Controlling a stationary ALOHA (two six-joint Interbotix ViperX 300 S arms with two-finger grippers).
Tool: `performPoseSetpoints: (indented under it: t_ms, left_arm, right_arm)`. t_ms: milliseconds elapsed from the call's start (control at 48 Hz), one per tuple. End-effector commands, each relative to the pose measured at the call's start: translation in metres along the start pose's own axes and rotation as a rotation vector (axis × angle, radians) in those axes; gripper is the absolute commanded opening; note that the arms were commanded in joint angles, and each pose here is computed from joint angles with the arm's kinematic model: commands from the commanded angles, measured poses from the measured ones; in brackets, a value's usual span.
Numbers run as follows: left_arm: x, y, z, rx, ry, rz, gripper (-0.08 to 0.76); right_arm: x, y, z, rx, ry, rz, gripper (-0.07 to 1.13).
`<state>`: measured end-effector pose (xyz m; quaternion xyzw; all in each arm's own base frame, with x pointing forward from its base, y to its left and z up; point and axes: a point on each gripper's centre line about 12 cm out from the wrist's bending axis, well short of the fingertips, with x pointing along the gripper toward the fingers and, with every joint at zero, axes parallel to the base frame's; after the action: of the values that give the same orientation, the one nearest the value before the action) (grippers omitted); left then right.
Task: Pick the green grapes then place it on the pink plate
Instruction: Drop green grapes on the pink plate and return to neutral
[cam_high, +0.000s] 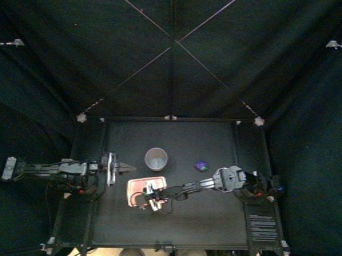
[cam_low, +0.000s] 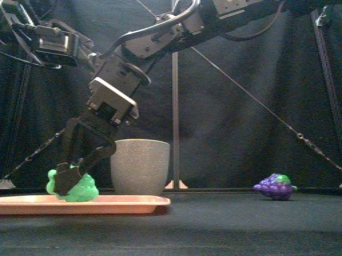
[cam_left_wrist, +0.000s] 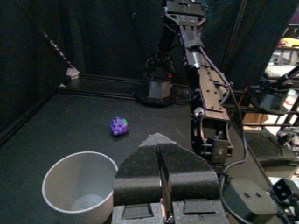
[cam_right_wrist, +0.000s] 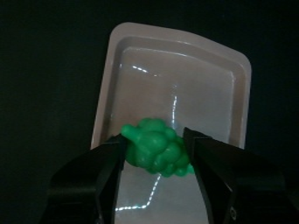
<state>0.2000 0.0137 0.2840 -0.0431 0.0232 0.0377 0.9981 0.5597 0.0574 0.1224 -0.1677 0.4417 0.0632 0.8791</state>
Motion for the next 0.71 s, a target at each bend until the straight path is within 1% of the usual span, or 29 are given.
performPoseSetpoints:
  t_ms: [21, 146, 292, 396, 521, 708]
  left_arm:
    - [0.001, -0.001, 0.006, 0.000, -0.018, -0.002, 0.088]
    - [0.001, -0.001, 0.004, 0.000, -0.014, -0.004, 0.088]
    - [0.001, -0.001, 0.004, -0.005, -0.012, -0.003, 0.088]
    - [0.000, -0.001, 0.002, -0.010, -0.009, -0.004, 0.088]
    - [0.000, 0.000, -0.002, -0.016, 0.000, -0.002, 0.088]
    - [0.000, 0.000, -0.005, -0.021, 0.009, 0.002, 0.088]
  right_arm:
    - [-0.025, -0.016, 0.021, 0.019, -0.068, -0.026, 0.88]
    - [-0.030, -0.019, 0.028, 0.009, -0.089, -0.040, 0.96]
    - [-0.041, -0.021, 0.038, -0.015, -0.114, -0.061, 0.96]
    - [-0.053, -0.025, 0.041, -0.023, -0.101, -0.075, 0.96]
    - [-0.086, -0.022, 0.049, -0.025, -0.094, -0.080, 0.96]
    - [-0.142, -0.009, 0.056, -0.038, -0.173, -0.068, 0.96]
